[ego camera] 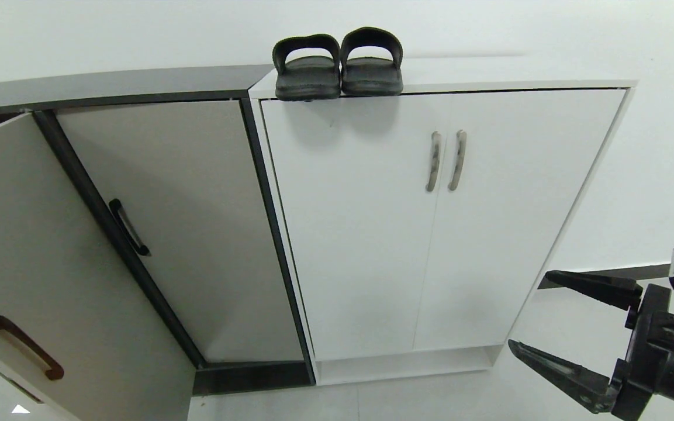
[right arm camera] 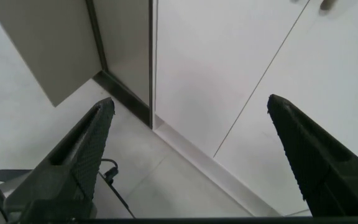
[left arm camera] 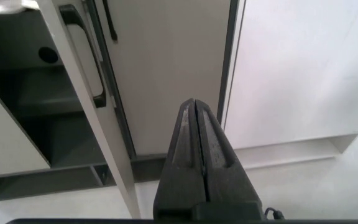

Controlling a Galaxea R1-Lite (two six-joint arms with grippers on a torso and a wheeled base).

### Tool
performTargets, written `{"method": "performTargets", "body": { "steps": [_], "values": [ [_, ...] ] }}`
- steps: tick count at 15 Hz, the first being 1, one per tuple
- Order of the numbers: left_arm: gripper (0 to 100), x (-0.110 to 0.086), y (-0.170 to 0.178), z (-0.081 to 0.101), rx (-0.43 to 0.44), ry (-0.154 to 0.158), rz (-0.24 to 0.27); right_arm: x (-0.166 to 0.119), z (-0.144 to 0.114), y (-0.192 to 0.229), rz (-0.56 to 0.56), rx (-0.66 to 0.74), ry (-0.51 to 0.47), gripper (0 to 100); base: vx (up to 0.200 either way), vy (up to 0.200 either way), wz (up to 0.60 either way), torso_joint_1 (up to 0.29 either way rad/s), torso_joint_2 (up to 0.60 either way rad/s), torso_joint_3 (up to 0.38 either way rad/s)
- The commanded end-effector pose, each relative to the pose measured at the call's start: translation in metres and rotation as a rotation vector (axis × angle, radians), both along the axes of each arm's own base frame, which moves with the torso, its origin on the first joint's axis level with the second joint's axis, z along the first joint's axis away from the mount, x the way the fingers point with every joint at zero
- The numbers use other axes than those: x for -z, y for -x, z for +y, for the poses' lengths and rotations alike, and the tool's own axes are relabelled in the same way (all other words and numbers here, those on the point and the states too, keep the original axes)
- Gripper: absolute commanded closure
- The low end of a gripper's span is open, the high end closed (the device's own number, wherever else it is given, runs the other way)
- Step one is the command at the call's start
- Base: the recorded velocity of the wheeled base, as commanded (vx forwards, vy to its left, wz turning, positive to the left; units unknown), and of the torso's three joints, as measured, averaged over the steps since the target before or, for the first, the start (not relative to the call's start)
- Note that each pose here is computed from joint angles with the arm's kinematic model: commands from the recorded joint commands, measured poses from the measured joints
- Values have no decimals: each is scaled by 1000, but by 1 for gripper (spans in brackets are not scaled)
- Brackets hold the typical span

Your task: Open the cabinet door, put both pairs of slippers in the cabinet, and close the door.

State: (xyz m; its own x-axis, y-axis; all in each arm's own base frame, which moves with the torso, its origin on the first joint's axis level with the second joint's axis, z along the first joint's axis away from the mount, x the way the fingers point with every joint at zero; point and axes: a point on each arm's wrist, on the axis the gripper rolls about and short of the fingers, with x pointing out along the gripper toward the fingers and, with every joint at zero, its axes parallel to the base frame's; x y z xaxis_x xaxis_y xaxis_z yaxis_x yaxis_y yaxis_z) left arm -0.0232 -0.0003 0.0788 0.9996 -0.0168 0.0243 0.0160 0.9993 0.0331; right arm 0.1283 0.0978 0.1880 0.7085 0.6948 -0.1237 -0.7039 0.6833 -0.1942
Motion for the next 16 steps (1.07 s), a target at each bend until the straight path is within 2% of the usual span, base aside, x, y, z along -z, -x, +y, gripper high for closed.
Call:
{"method": "performTargets", "body": {
  "steps": [1, 7, 16],
  "values": [
    [100, 0, 0, 0, 0, 1, 1, 0, 0, 0, -1, 1, 1, 0, 0, 0, 0, 0, 0, 0],
    [100, 0, 0, 0, 0, 1, 1, 0, 0, -1, -1, 3, 2, 0, 0, 0, 0, 118, -333, -223],
    [100, 0, 0, 0, 0, 1, 1, -1, 0, -1, -3, 3, 0, 0, 0, 0, 0, 191, -468, -281]
  ]
}}
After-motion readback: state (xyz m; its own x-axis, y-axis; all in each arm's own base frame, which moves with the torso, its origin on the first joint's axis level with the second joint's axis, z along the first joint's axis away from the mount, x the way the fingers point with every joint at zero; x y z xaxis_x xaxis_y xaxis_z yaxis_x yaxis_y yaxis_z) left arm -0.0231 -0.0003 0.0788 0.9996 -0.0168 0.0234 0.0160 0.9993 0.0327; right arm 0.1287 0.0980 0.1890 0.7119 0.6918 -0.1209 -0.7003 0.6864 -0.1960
